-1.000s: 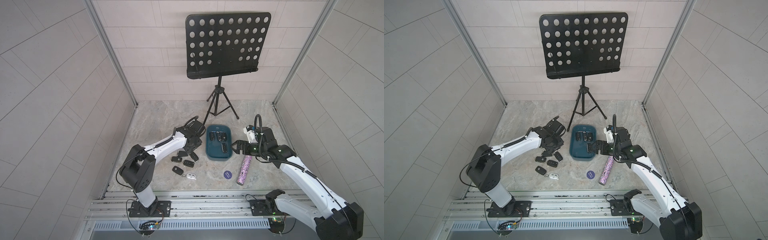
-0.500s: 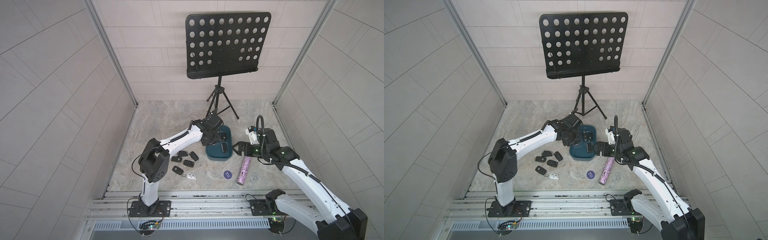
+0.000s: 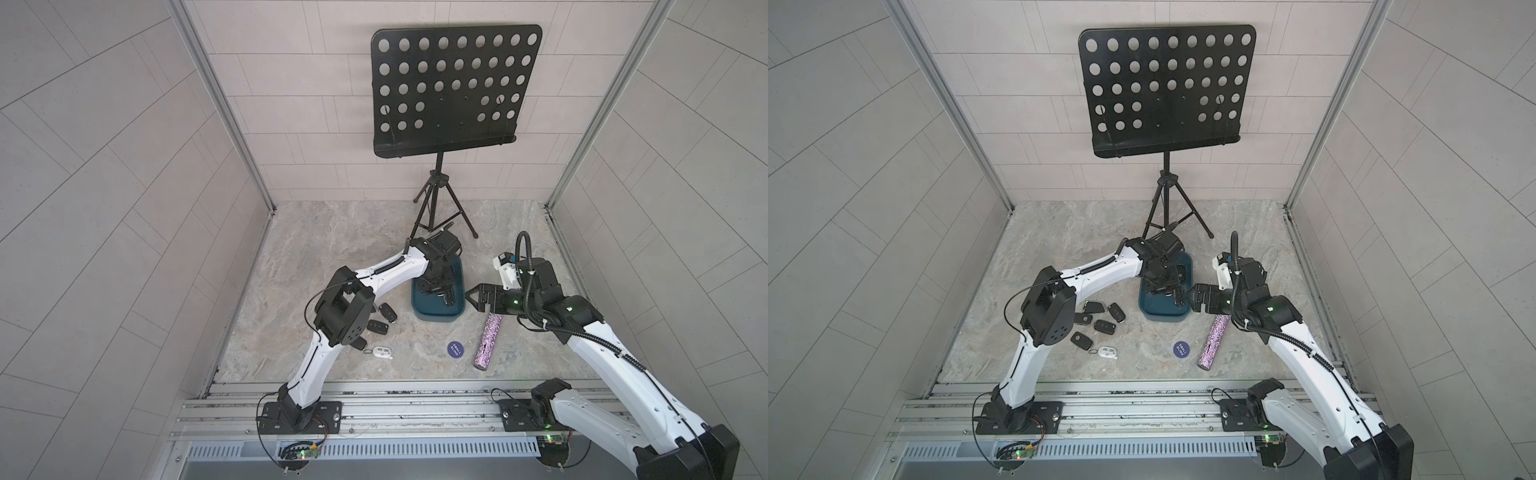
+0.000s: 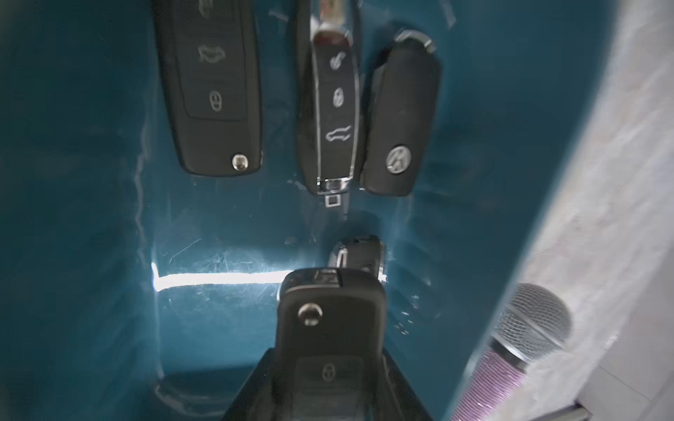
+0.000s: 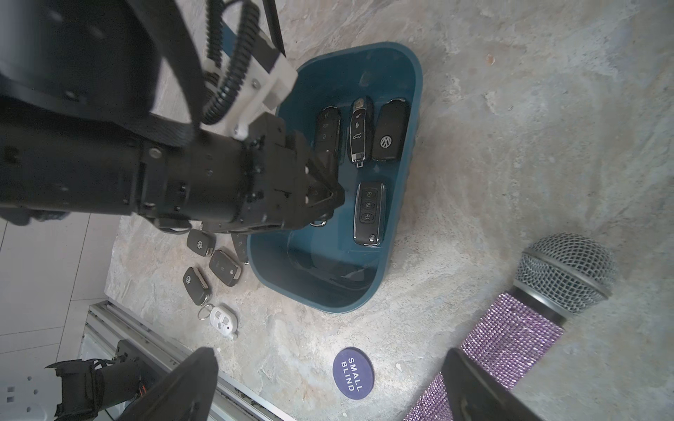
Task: Place the car key into the storage box
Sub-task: Place the car key in the storage box.
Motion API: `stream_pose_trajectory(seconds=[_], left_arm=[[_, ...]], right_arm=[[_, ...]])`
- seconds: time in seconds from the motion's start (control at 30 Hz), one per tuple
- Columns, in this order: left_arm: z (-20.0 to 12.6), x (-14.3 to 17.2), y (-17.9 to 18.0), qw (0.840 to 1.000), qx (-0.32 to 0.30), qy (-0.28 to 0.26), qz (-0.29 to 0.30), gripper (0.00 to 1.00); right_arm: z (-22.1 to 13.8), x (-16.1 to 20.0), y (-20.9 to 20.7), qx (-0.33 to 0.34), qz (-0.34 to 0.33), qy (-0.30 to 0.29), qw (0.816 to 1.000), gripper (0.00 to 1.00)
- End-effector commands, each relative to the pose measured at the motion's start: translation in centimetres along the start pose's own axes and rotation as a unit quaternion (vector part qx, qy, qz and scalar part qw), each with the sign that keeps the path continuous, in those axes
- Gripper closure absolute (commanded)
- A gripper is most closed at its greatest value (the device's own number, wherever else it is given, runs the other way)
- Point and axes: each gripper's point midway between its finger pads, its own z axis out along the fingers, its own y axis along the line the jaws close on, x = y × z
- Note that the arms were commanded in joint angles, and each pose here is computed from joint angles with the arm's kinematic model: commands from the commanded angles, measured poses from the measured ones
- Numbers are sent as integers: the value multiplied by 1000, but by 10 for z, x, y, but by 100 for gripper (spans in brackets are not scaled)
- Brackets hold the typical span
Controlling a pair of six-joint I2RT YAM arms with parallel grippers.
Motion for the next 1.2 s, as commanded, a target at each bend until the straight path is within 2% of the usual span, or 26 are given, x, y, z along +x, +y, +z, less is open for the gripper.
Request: stream_pose_trajectory(seconds=[0.0, 0.47, 0.63, 0.93, 1.17], left_arm=[[7, 5, 12, 999, -33, 8, 6, 59], [37, 13, 22, 998, -56, 40, 1, 57], [38, 14, 22, 998, -56, 41, 3, 52], [21, 9, 21, 998, -55, 17, 12, 49], [-34, -8, 14, 997, -37, -52, 32, 45]], right_arm=[[-2, 4, -6, 11, 1, 1, 1000, 0], [-1, 6, -6, 9, 2, 2, 1000, 0], [1, 6, -7, 9, 3, 4, 1000, 0], [2, 4, -6, 10, 2, 5, 1000, 0], [3, -8, -3, 12, -12, -11, 1000, 0]])
